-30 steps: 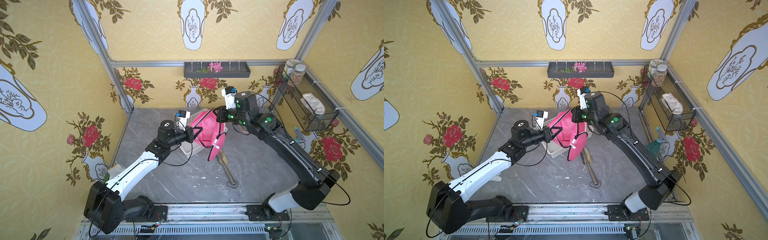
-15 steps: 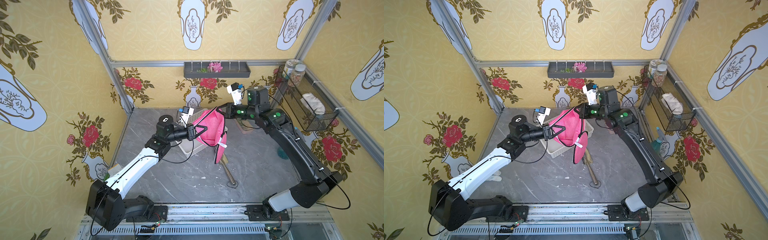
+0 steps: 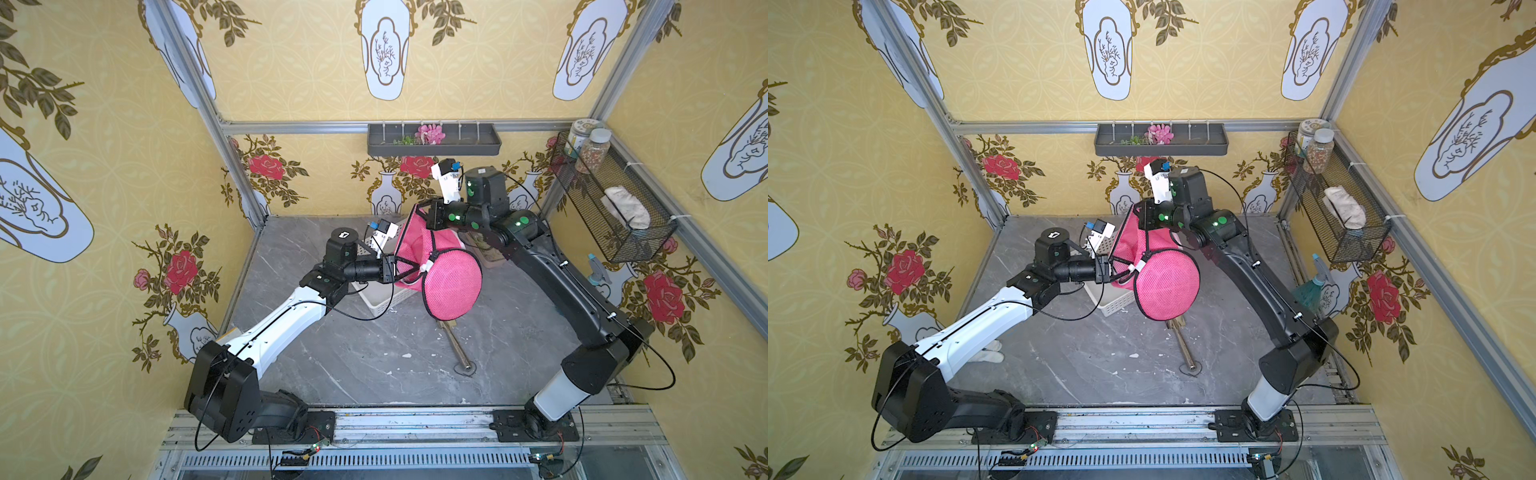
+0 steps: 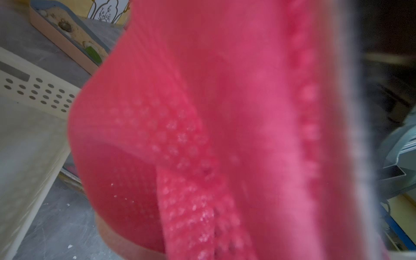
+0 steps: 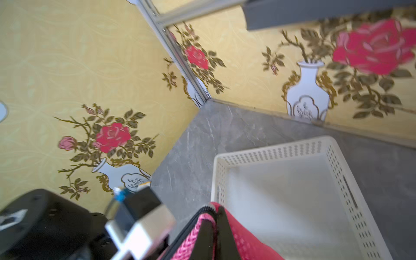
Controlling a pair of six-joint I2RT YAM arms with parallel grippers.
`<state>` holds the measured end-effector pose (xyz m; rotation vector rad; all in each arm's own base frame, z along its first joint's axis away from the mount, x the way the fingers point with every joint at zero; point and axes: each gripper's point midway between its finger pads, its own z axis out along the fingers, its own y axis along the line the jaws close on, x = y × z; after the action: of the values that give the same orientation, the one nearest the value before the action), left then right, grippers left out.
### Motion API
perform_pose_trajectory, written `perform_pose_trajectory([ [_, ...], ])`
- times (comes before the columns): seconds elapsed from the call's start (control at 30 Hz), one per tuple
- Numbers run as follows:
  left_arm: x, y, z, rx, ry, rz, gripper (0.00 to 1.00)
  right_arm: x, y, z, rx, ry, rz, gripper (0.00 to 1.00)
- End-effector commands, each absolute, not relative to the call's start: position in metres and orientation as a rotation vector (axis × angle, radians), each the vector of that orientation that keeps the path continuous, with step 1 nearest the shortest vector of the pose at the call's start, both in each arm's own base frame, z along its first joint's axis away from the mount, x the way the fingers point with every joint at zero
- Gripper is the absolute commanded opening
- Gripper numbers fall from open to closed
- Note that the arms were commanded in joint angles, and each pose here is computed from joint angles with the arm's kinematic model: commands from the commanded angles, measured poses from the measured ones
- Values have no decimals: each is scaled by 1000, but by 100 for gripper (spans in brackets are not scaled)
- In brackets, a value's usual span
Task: Turn the laundry bag inside out
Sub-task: Turn over the laundry bag.
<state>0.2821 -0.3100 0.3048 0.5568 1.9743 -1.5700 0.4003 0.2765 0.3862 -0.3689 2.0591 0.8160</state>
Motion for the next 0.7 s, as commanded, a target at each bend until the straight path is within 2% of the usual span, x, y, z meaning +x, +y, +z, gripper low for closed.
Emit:
perform_pose_trajectory([
  [0.0, 254, -309, 324, 728, 1862, -1639, 0, 433, 233, 374, -203, 2081, 655, 0],
  [0.13, 233, -302, 353, 764, 1707, -1731, 0, 431, 232, 347, -280, 2150, 673, 0],
  [0.17, 228, -300, 362, 765, 1661, -1766, 0, 425, 238, 340, -315, 2166, 713, 4],
  [0.4, 210, -286, 430, 697, 1315, -2063, 0, 398, 278, 312, -464, 2241, 928, 53],
  [0.5, 218, -284, 442, 613, 1260, -2172, 0, 396, 288, 316, -477, 2225, 976, 70],
  [0.57, 228, -285, 441, 544, 1273, -2203, 0, 398, 282, 328, -443, 2194, 962, 81],
  [0.67, 241, -284, 441, 453, 1288, -2219, 0, 409, 240, 355, -263, 2120, 865, 96],
])
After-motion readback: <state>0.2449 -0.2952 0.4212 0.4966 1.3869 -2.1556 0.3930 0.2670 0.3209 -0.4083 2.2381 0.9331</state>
